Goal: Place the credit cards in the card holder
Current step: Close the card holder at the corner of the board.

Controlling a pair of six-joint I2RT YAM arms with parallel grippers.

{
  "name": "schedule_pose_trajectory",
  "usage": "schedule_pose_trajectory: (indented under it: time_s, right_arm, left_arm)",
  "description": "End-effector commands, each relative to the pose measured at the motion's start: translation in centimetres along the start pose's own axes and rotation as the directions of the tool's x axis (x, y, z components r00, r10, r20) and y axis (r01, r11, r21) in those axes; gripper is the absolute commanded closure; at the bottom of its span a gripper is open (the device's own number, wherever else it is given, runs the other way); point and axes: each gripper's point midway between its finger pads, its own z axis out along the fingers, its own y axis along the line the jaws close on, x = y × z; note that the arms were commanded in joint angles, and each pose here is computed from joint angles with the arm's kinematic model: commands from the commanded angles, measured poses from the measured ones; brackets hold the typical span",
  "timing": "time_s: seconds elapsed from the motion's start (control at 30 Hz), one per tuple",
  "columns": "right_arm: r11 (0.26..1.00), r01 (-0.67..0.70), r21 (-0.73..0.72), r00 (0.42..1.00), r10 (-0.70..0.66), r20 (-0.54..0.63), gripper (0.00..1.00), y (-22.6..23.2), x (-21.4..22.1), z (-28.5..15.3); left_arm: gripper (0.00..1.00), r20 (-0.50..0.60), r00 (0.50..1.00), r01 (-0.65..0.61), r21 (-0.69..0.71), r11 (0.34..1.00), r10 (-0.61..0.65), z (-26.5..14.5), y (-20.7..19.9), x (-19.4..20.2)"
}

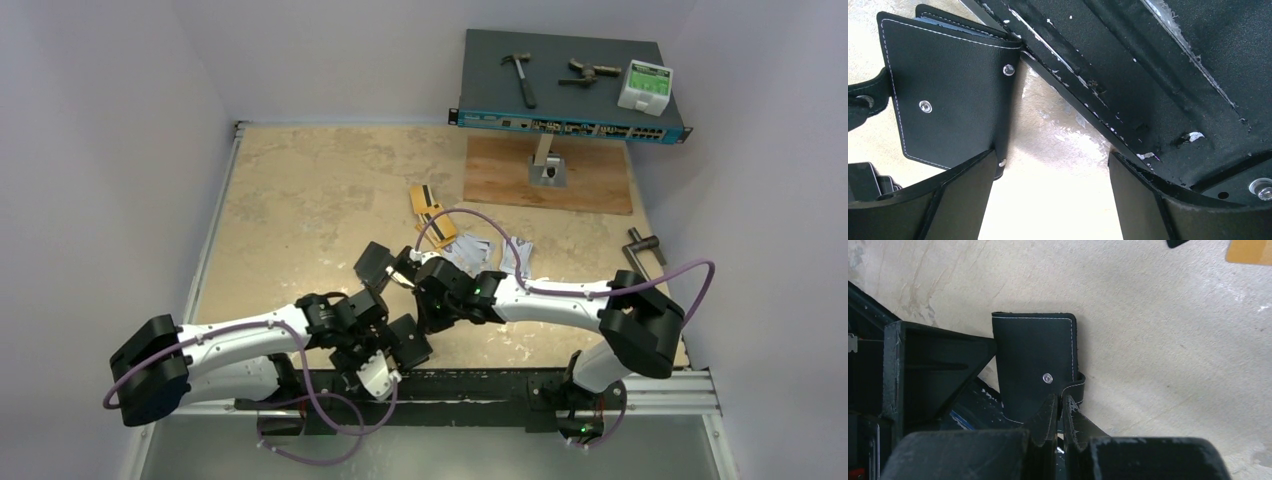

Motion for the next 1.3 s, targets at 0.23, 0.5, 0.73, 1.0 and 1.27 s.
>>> schedule_pose_trajectory:
  time_s: [0.23, 0.5, 0.73, 1.0, 1.27]
  right_arm:
    - [0.996, -0.017, -0.084, 1.0, 0.016, -0.004, 1.0, 0.5, 1.1, 0.6]
    - [0.997, -0.039, -0.064, 0.999, 0.041, 0.023, 1.0, 0.1, 0.7, -0.3]
    - [0.997, -0.078, -0.03, 0.996, 0.079, 0.039, 1.0, -1.5, 0.9, -0.5]
    - [0.995, -0.091, -0.047, 0.995, 0.093, 0.043, 1.0, -1.8, 0.3, -0.8]
    - [0.993, -0.097, -0.072, 0.994, 0.1, 0.042, 1.0, -1.3, 0.1, -0.7]
  left_arm:
    - [0.18, 0.03, 0.999, -0.032, 0.095, 0.995, 0.029, 1.8, -2.4, -0.2]
    - [1.0, -0.066, 0.976, -0.196, -0.669, 0.717, 0.206, -5.7, 17.4, -4.4]
    - [1.0, -0.057, 0.969, -0.227, -0.601, 0.766, 0.242, -4.3, 14.5, -4.1]
    - [0.89, -0.075, 0.95, -0.295, -0.521, 0.801, 0.302, -2.2, 10.5, -2.8]
    - [0.61, -0.06, 0.944, -0.311, -0.484, 0.818, 0.323, -1.3, 9.5, -2.6]
